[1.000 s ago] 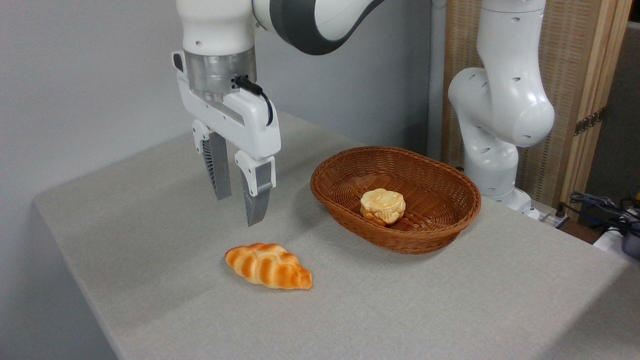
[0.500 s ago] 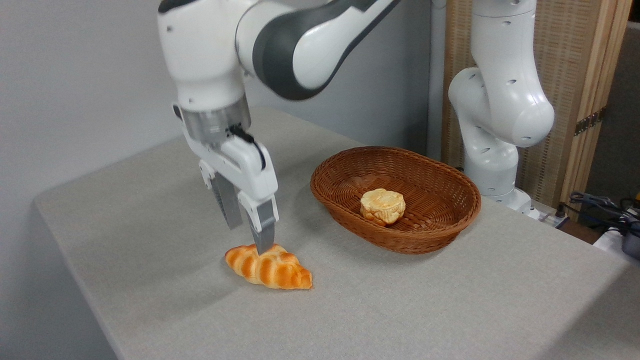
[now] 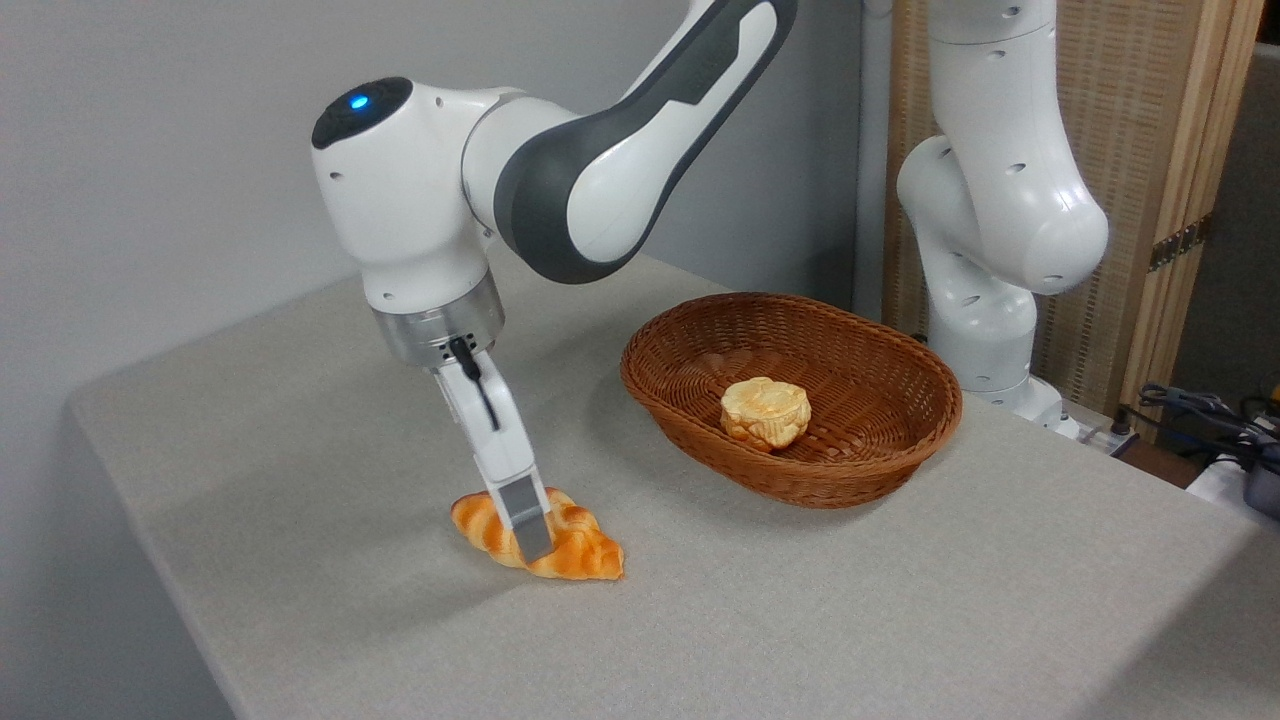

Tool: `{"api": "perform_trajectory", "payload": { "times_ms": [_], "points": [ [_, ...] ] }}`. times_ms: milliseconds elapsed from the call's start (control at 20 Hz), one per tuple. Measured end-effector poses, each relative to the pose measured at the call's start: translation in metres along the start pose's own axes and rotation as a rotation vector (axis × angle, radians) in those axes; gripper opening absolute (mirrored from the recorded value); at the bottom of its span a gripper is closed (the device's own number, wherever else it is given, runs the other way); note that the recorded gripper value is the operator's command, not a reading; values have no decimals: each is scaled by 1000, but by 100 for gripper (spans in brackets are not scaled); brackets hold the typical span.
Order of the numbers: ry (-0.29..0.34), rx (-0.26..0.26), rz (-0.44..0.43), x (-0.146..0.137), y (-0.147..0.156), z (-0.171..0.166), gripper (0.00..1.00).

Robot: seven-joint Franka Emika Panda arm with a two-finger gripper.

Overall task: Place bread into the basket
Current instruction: 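Lower the open gripper down onto the striped croissant, then close the gripper fingers around the croissant's middle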

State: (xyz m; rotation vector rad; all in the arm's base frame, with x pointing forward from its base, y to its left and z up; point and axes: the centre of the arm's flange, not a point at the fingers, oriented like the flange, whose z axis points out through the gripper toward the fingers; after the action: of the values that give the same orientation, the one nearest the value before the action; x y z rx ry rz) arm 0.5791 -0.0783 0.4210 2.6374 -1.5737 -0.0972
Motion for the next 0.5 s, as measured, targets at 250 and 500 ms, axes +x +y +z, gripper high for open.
{"api": "perform_trajectory", "payload": {
  "times_ms": [250,500],
  "points": [
    [-5,-5,126,1,-1,4,100],
    [-11,-12,180,2,-1,9,100]
  ]
}}
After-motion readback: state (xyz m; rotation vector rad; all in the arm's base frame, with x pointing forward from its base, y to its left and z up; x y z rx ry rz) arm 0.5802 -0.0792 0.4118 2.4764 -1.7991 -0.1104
